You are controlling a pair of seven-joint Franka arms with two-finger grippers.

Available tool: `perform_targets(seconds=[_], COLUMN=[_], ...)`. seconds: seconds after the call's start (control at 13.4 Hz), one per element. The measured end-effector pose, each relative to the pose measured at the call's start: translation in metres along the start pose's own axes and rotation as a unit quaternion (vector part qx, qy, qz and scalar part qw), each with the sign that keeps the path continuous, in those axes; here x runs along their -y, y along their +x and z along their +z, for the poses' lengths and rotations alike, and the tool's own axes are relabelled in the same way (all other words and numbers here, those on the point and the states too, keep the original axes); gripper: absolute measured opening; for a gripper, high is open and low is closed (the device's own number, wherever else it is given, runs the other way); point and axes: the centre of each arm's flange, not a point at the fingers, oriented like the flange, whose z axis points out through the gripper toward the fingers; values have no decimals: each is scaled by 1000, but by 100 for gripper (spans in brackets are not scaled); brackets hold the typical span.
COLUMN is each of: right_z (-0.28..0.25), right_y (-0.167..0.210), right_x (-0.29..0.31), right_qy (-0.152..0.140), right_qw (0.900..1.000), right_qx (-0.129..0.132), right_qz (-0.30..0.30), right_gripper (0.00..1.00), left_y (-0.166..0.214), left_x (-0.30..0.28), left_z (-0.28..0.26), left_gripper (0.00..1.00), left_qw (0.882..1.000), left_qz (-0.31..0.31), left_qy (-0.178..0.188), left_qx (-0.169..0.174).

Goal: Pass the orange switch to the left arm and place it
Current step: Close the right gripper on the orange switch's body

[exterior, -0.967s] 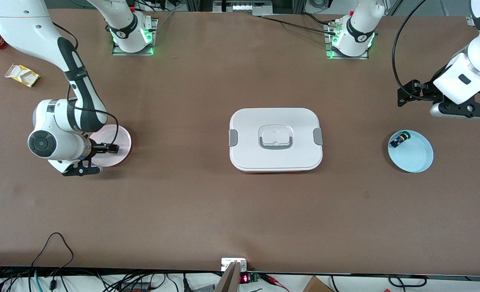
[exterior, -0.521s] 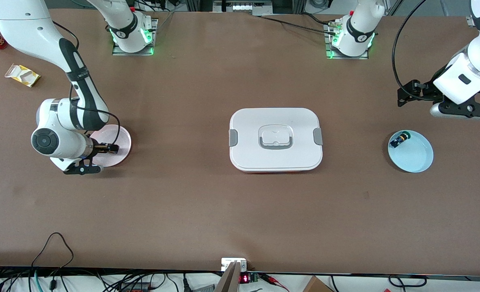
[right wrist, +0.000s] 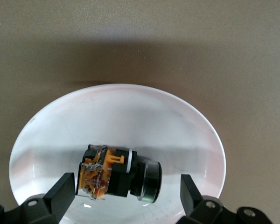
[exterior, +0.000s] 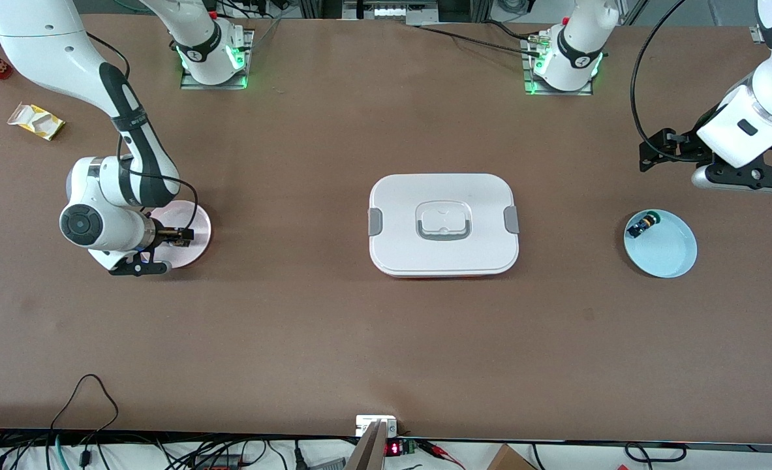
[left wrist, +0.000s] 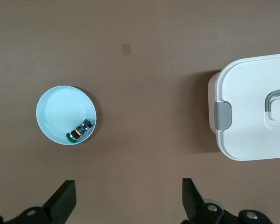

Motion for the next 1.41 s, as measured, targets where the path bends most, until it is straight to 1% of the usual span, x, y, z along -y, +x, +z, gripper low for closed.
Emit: perform_targets(seconds=[0.3,0.82,0.89,0.97,1.04,1.19,1.41], right_z=[10,17,17,17,17,16,4], right_y=[-4,-8,-8,-8,-8,-8,-4], right_x=[1,1,0,-1,-1,-1,2], right_qy=[1,2,2,2,2,2,4], right_qw=[1000,1000,1000,1000,1000,1000,1000], right_qx=[7,7,7,7,7,5,-6], right_qz=[5,15,16,16,17,15,11], right_gripper=[100,100,93,80,72,72,72], left_y=[0,0,0,0,0,0,0], left_x=[0,0,0,0,0,0,0], left_z=[0,0,0,0,0,0,0], left_gripper=[100,100,100,100,100,100,100], left_qw=[1000,1000,1000,1000,1000,1000,1000], left_qz=[0,0,0,0,0,0,0], left_qy=[0,0,0,0,0,0,0], left_qx=[0,0,0,0,0,0,0])
